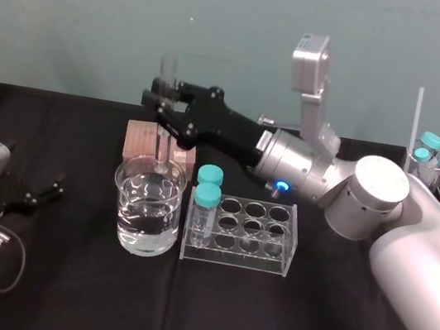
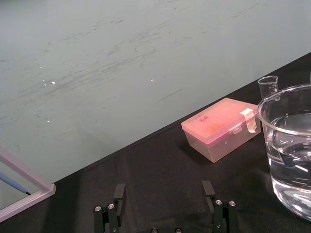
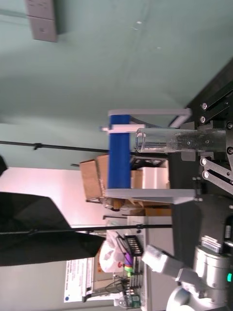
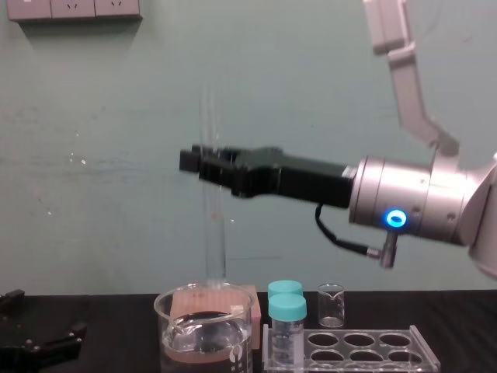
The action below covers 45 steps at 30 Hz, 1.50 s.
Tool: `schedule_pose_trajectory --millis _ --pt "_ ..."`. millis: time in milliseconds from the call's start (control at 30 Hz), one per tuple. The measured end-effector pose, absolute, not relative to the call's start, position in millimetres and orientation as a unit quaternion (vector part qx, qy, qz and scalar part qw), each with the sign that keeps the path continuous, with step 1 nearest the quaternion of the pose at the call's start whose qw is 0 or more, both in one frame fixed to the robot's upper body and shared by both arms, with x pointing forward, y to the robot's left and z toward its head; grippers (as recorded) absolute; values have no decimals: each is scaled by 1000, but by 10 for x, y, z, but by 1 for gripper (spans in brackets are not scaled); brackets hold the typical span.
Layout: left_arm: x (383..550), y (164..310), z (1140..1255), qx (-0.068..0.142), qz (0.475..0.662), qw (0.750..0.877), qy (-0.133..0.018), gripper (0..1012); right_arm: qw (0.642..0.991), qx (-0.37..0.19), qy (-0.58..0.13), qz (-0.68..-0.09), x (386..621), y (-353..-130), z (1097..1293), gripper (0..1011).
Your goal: Hold the test tube with one hand and immerse one end into the beaker, then return it to the test tube rack.
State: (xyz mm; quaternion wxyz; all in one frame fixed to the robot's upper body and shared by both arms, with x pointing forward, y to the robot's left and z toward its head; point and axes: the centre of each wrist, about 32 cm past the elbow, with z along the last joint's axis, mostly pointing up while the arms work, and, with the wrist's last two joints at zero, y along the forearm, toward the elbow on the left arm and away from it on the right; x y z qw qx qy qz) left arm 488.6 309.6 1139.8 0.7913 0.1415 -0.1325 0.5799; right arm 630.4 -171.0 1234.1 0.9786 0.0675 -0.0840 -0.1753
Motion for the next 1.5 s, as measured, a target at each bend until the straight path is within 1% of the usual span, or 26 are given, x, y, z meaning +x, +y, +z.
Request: schedule_pose_trajectory --millis 267,367,400,667,700,733,800,900,933,1067,1133,1500 --pt "4886 3097 11398 142 580 791 -132 1000 972 98 -113 -183 6213 -1811 12577 227" --pt "4886 3097 11398 141 580 791 -132 1000 965 109 -126 -203 6150 -1915 12649 227" --pt "4886 3097 11398 141 580 791 -132 1000 965 109 -126 -203 6150 -1915 12649 227" --pt "4886 3097 11398 142 580 791 -132 1000 940 108 -140 -291 5976 -2284 12667 227" --pt "4886 3097 11398 141 580 791 -132 1000 933 105 -141 -313 5933 -2361 12651 227" --pt "4886 3097 11398 142 580 791 -132 1000 933 105 -141 -313 5933 -2361 12651 227" --pt "4886 3097 11398 141 580 791 -132 1000 925 100 -140 -338 5870 -2447 12620 227" --pt "4886 3097 11398 141 580 791 -132 1000 913 86 -131 -378 5752 -2568 12526 227" --pt "4886 3097 11398 141 580 791 -132 1000 913 86 -131 -378 5752 -2568 12526 227" --pt "4886 3096 11398 141 580 791 -132 1000 903 68 -108 -410 5628 -2657 12380 226" --pt "4886 3097 11398 142 580 791 -132 1000 900 61 -96 -421 5581 -2680 12311 226" --pt "4886 3097 11398 141 580 791 -132 1000 892 46 -61 -445 5485 -2722 12099 227"
